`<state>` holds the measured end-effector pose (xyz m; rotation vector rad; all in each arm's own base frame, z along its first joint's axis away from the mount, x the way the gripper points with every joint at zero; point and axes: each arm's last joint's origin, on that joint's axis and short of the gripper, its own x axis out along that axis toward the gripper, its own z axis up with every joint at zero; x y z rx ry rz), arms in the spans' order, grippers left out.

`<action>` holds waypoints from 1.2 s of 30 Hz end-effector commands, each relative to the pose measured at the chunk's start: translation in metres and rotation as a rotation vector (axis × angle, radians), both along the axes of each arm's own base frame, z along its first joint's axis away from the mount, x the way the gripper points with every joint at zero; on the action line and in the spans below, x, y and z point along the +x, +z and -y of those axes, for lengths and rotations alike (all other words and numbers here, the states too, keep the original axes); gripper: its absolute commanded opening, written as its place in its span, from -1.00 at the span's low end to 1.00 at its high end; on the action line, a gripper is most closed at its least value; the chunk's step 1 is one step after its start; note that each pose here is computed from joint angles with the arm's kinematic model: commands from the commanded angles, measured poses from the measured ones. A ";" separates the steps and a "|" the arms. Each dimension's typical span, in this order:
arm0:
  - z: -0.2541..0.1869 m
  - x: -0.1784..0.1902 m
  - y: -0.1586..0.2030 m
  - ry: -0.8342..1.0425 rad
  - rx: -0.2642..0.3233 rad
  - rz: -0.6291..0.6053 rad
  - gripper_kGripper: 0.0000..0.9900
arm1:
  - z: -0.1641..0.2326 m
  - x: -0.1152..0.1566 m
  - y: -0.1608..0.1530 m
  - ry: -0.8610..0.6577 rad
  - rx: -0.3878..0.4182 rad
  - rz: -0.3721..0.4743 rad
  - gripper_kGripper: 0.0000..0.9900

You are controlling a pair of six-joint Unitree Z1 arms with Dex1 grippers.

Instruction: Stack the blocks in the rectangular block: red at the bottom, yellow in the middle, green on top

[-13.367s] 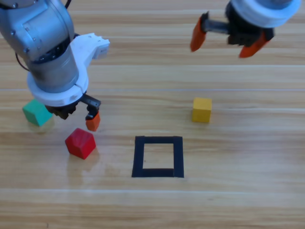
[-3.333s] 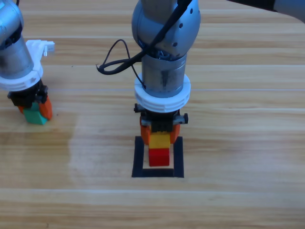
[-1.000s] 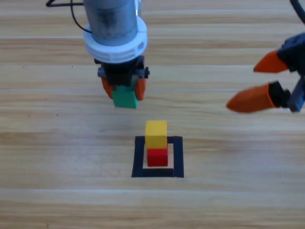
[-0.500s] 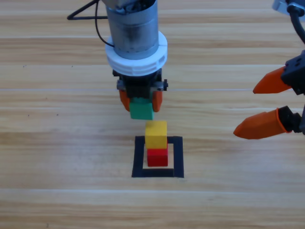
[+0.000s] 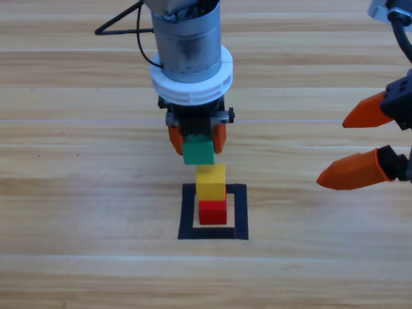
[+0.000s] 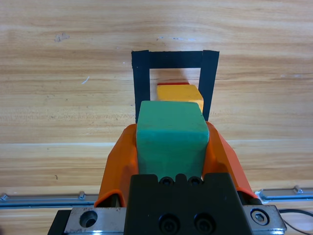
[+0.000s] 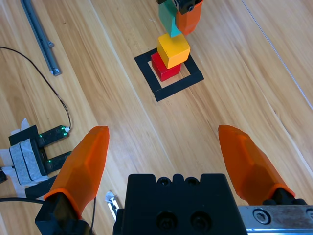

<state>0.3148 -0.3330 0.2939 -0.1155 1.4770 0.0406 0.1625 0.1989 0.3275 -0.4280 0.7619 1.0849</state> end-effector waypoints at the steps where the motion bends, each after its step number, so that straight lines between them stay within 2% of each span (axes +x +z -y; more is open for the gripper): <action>1: 0.022 -0.003 -0.029 -0.009 0.037 -0.041 -0.86 | 0.017 -0.009 0.013 -0.007 0.036 0.022 0.99; 36: 0.031 -0.007 -0.040 -0.038 0.069 -0.041 -0.86 | 0.017 -0.009 0.013 -0.003 0.032 0.023 0.99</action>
